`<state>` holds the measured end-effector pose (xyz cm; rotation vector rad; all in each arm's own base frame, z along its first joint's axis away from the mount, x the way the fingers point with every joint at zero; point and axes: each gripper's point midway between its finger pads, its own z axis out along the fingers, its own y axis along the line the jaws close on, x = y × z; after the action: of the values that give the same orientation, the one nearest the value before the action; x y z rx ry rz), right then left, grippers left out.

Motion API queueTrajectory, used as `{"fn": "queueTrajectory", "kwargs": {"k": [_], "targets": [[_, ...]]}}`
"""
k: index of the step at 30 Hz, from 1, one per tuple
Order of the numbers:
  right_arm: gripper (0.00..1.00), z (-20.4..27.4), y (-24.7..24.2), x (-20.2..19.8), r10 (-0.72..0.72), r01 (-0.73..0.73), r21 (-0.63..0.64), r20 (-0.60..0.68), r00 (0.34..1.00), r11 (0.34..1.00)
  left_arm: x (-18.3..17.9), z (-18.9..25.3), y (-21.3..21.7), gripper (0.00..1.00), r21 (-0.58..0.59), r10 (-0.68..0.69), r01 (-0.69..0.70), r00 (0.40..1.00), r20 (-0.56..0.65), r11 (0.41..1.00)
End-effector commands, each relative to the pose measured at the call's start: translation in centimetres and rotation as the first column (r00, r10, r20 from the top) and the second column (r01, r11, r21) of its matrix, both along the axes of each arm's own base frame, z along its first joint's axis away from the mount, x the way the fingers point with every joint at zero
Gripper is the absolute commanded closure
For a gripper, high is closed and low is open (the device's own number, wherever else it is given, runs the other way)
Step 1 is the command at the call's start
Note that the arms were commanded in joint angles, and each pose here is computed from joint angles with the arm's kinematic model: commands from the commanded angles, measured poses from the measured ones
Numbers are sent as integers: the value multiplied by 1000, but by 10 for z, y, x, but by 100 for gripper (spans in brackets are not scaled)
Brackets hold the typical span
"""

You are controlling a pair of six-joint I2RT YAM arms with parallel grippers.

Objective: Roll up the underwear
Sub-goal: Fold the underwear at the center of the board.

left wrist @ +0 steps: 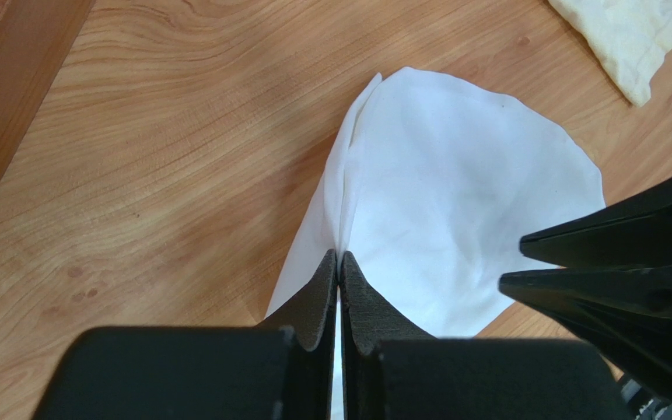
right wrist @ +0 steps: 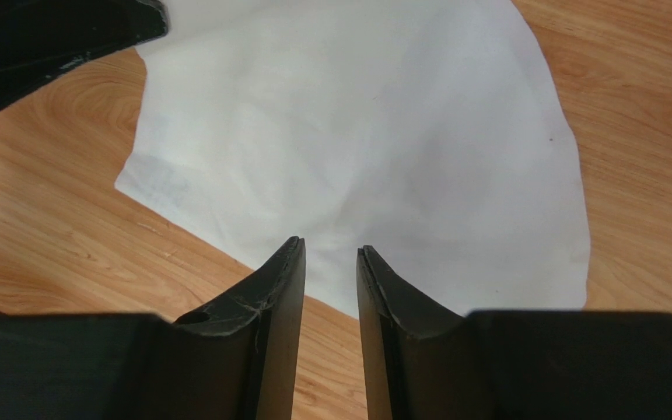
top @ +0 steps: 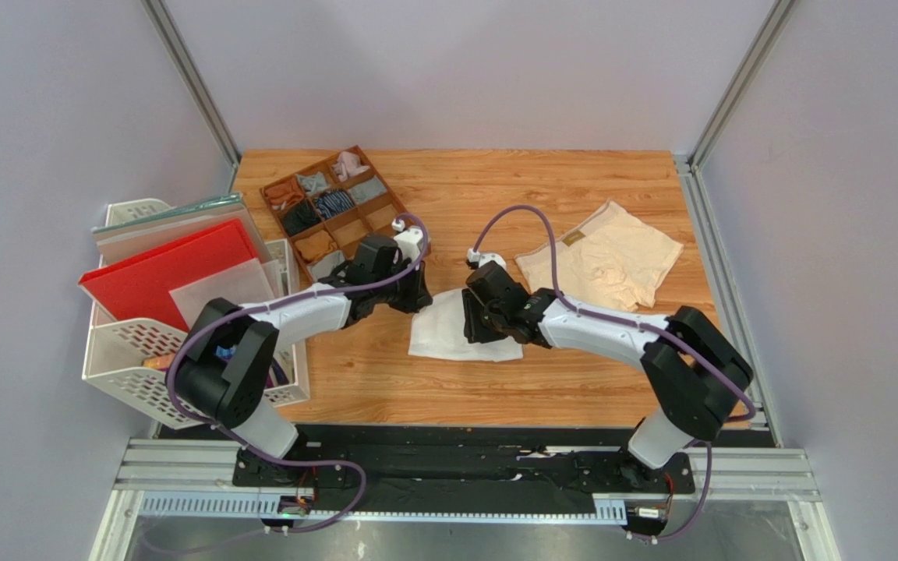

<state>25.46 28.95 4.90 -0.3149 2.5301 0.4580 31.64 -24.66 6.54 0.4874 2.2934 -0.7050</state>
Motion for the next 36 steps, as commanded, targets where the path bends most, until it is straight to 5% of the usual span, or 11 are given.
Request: {"fn": "queueTrajectory", "kwargs": {"k": [1, 36], "targets": [[67, 17, -8, -12, -32, 31, 48, 8, 999, 998, -2, 20, 0, 100, -35, -24, 26, 997, 74, 999], [69, -44, -31, -14, -171, 166, -74, -60, 983, 983, -81, 20, 9, 100, -75, -111, 117, 990, 86, 990]]}}
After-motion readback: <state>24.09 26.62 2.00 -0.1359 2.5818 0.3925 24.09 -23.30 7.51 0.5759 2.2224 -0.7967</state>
